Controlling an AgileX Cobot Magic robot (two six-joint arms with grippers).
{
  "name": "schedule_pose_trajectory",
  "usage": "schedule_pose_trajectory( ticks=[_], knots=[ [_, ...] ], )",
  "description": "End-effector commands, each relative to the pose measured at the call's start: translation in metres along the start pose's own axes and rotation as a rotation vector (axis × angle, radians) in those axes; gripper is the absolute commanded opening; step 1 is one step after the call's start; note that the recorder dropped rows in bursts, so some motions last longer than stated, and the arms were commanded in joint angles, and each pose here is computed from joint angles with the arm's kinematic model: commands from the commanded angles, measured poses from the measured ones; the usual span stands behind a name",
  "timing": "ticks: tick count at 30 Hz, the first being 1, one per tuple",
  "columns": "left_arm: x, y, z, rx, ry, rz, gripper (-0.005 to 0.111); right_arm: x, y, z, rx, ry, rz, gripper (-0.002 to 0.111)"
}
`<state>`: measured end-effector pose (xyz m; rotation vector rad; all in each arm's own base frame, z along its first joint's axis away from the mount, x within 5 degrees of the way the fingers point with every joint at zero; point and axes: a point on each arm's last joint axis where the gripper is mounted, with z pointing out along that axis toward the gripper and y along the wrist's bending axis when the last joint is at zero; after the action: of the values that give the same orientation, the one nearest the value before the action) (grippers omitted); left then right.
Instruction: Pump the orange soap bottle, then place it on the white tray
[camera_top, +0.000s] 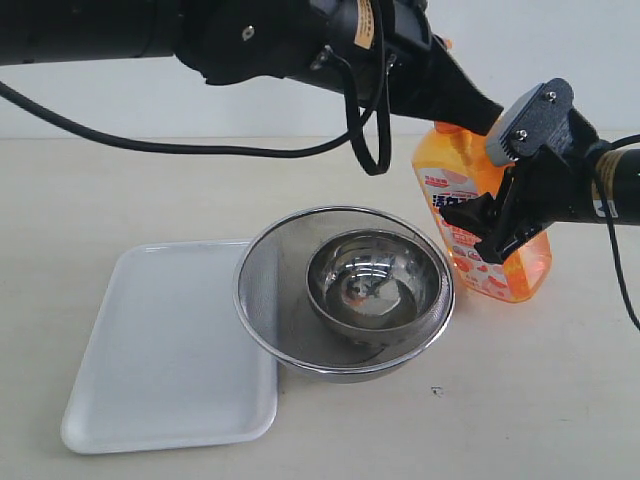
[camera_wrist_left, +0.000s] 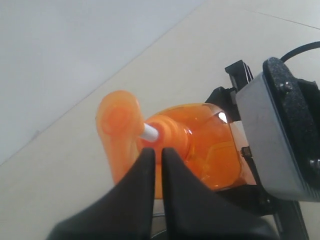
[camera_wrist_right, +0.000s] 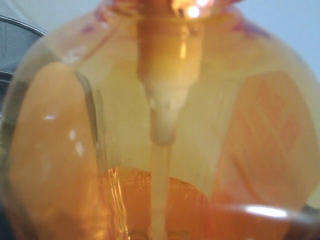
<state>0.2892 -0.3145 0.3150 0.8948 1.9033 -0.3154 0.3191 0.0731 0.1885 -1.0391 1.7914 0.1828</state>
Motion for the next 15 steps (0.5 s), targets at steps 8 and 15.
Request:
schedule_pose_trajectory(
  ticks=[8,15],
  knots=[
    [0.0018,0.0041,-0.0027,-0.049,0.049,0.024,0.005,-0.0090,-0.0023,-0.0022,0.009,-0.055,0.004,0.000],
    [0.0019,0.0050,-0.0027,-0.058,0.050,0.035,0.005,-0.0090,-0.0023,-0.0022,0.009,-0.055,0.004,0.000]
  ],
)
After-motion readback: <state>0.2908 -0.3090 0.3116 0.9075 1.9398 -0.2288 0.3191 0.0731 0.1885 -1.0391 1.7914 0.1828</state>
